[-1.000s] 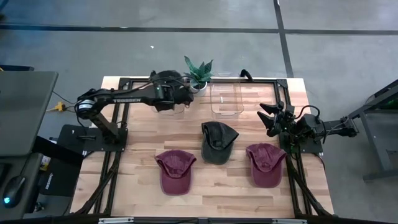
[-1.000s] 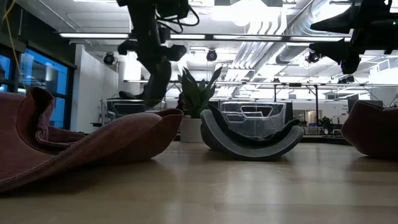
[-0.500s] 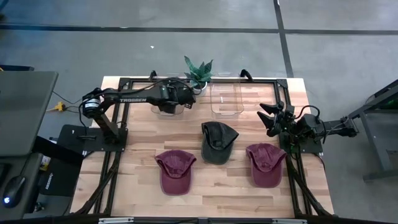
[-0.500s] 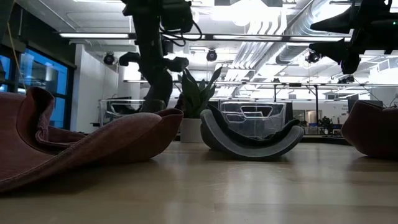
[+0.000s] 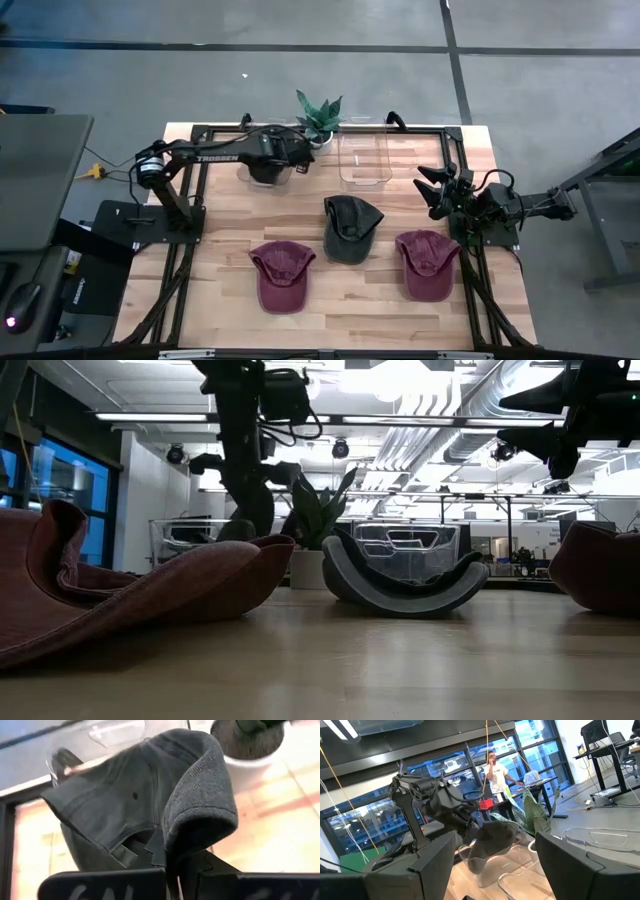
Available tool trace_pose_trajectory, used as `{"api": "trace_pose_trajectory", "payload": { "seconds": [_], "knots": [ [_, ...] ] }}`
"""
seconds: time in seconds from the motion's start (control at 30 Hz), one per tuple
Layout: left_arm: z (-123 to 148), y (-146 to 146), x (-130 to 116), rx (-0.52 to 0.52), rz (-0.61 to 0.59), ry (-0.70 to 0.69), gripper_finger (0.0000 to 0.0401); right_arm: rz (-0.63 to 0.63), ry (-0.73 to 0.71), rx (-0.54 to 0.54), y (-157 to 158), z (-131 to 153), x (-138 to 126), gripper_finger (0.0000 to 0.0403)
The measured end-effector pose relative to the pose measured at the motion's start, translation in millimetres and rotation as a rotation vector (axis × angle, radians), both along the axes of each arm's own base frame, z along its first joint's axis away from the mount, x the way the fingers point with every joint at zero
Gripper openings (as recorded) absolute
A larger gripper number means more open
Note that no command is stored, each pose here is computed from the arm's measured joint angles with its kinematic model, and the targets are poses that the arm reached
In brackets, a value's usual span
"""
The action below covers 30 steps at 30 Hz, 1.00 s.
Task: Pick & Place hat
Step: Put the bottom black cap into the left transparent bin, then put the black cap into the left transparent bin
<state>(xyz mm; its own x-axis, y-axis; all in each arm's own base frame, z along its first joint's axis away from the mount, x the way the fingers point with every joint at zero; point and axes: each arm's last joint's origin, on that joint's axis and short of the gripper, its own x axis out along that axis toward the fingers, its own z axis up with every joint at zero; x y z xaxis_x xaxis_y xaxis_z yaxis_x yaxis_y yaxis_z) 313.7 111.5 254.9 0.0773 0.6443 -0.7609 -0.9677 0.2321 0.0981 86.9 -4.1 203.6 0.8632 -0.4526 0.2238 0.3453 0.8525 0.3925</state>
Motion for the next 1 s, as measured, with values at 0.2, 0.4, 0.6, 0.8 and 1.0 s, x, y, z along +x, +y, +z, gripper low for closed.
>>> {"api": "trace_pose_trajectory", "payload": {
  "seconds": [0.2, 0.4, 0.6, 0.8, 1.0],
  "knots": [
    [1, 0, 1, -0.002, -0.002, -0.021, 0.0056, 0.000, 0.001, 0.000, 0, 0, 0, 0.0271],
    [1, 0, 0, 0.007, 0.034, -0.037, 0.0143, 0.000, 0.000, 0.000, 0, 0, 0, 0.0271],
    [2, 0, -2, 0.039, 0.055, -0.012, 0.0222, 0.000, 0.000, 0.000, 0, 0, 0, 0.0271],
    [5, -1, -4, 0.036, 0.048, -0.014, 0.0260, 0.000, 0.001, 0.000, 0, 0, 0, 0.0271],
    [19, -6, -10, 0.040, 0.035, -0.061, 0.0261, 0.000, 0.001, 0.000, 0, 0, 0, 0.0271]
  ]
}}
